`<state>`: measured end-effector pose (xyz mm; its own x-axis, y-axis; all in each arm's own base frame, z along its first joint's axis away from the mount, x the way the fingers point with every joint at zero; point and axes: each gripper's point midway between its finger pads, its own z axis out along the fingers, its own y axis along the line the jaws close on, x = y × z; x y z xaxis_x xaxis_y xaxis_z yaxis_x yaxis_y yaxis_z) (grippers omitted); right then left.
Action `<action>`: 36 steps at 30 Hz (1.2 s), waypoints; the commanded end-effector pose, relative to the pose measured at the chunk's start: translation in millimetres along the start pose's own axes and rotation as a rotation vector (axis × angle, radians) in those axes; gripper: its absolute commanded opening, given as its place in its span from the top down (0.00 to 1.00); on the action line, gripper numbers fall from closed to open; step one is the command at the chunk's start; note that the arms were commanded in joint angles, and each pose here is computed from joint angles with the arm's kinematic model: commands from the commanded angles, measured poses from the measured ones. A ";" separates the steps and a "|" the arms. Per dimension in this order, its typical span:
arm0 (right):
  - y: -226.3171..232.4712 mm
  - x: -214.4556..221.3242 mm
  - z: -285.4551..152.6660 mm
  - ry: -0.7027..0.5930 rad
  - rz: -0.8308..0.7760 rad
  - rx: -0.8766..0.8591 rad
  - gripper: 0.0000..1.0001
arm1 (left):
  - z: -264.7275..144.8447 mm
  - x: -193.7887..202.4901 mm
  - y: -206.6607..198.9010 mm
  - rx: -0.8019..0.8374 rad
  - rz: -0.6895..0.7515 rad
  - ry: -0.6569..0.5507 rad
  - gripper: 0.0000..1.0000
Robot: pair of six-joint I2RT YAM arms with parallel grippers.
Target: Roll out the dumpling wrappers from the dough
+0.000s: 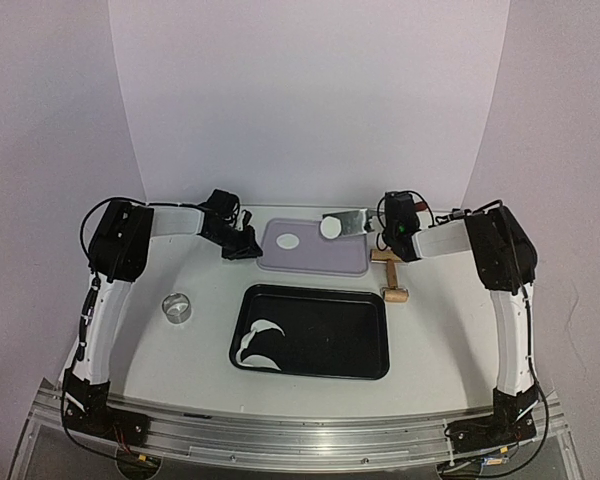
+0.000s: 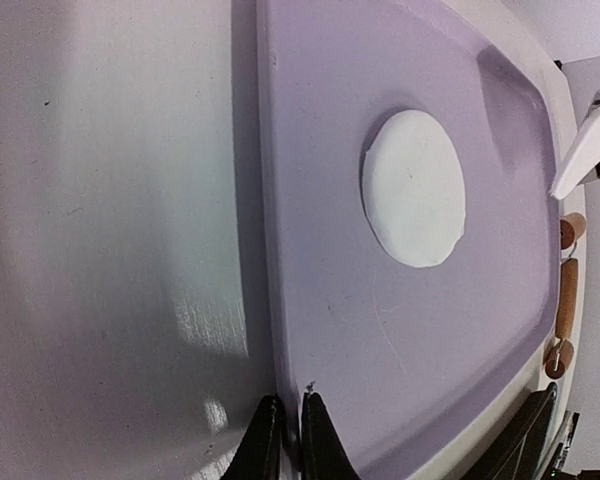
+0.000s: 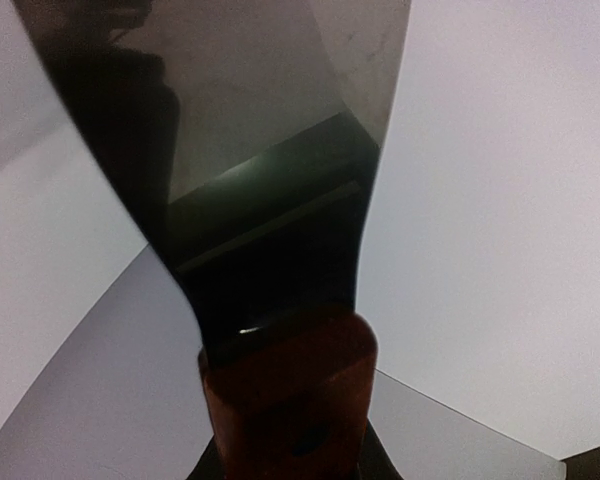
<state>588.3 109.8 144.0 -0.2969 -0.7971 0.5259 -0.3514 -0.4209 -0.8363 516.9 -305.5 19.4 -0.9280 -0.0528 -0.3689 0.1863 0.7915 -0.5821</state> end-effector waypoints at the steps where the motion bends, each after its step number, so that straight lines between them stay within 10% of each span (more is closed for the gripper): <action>1: -108.4 50.8 -10.4 0.095 0.132 0.179 1.00 | 4.9 42.7 18.9 -0.038 -0.131 0.136 0.97; 5: -106.2 40.0 -8.7 0.082 0.141 0.201 1.00 | 5.9 45.9 16.3 -0.005 -0.167 0.152 1.00; 10: 9.4 -18.0 -18.3 -0.032 -0.088 0.042 1.00 | 8.0 50.4 18.3 0.006 -0.206 0.166 1.00; 18: -111.0 37.3 -21.7 0.055 0.131 0.216 1.00 | 7.2 53.0 21.2 0.000 -0.202 0.167 1.00; 24: -13.7 -4.7 -23.3 -0.026 -0.071 0.107 1.00 | 7.4 48.0 20.6 -0.002 -0.195 0.157 1.00; 30: -91.1 21.5 -21.2 0.028 0.074 0.229 1.00 | 5.6 47.9 21.0 -0.006 -0.191 0.156 1.00; 36: -4.0 -9.6 -27.1 -0.052 -0.099 0.122 1.00 | 1.6 50.0 25.3 0.022 -0.256 0.173 1.00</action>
<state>582.7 134.4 156.1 -0.2727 -0.8486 0.4534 -0.2330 -0.3990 -0.8869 510.1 -305.8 19.8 -0.9533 -0.1218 -0.2765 0.1022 0.7311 -0.6746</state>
